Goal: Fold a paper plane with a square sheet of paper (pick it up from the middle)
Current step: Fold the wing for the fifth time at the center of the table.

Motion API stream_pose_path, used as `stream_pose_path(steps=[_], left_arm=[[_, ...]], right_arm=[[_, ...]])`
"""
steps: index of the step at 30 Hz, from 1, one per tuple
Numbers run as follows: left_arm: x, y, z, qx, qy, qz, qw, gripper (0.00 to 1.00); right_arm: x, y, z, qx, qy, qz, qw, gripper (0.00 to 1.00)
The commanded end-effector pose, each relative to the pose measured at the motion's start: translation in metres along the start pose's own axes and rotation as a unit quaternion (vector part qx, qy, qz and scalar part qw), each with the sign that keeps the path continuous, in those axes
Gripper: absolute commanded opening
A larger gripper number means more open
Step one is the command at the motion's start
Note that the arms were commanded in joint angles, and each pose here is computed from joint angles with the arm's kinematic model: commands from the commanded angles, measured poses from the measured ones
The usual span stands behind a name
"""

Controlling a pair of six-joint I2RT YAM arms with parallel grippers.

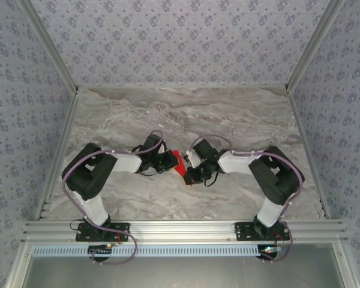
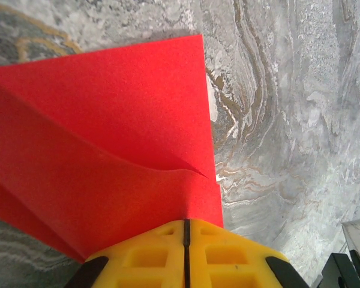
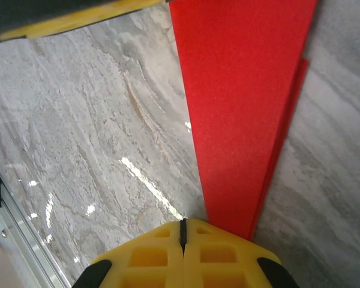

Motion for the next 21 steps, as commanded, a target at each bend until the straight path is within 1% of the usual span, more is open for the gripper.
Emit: stream_pose_path(steps=[1, 3, 5, 7, 11, 14, 18, 21], left_arm=[[0.005, 0.006, 0.065, -0.042, -0.118, -0.007, 0.992, 0.08], [0.005, 0.005, 0.063, -0.04, -0.115, -0.007, 0.993, 0.07], [0.006, 0.006, 0.059, -0.036, -0.108, -0.003, 0.993, 0.07], [0.006, 0.005, 0.054, -0.03, -0.099, 0.0, 0.995, 0.08], [0.006, 0.005, 0.045, -0.02, -0.085, 0.004, 0.996, 0.08], [0.005, 0.005, 0.042, -0.015, -0.081, 0.005, 0.997, 0.08], [0.006, 0.006, 0.039, -0.012, -0.079, 0.008, 0.997, 0.08], [0.006, 0.007, 0.036, -0.009, -0.075, 0.009, 0.997, 0.08]], right_arm=[[0.002, 0.048, -0.014, 0.026, 0.014, 0.048, 0.998, 0.03], [0.0, 0.056, -0.014, 0.024, 0.006, 0.04, 0.999, 0.03], [-0.005, 0.055, -0.009, 0.016, -0.002, 0.026, 1.0, 0.04], [-0.013, 0.044, -0.003, 0.004, -0.002, 0.005, 1.0, 0.04], [-0.03, 0.005, 0.009, -0.019, 0.005, -0.058, 0.998, 0.05], [-0.033, -0.018, 0.008, -0.029, 0.023, -0.092, 0.995, 0.04], [-0.026, -0.037, -0.002, -0.023, 0.043, -0.108, 0.993, 0.04], [-0.019, -0.04, -0.008, -0.015, 0.046, -0.105, 0.993, 0.04]])
Point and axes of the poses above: each hand's point on the last joint's axis, 136 mm out from that joint toward the fingers, its own x axis out along the fingers, its own z axis along the line the jaws close on, y = z × x, the point moved 2 cm from there along -x, back along the fingers, and after that the axes turned 10 degrees about -x, right-handed, at the moved point
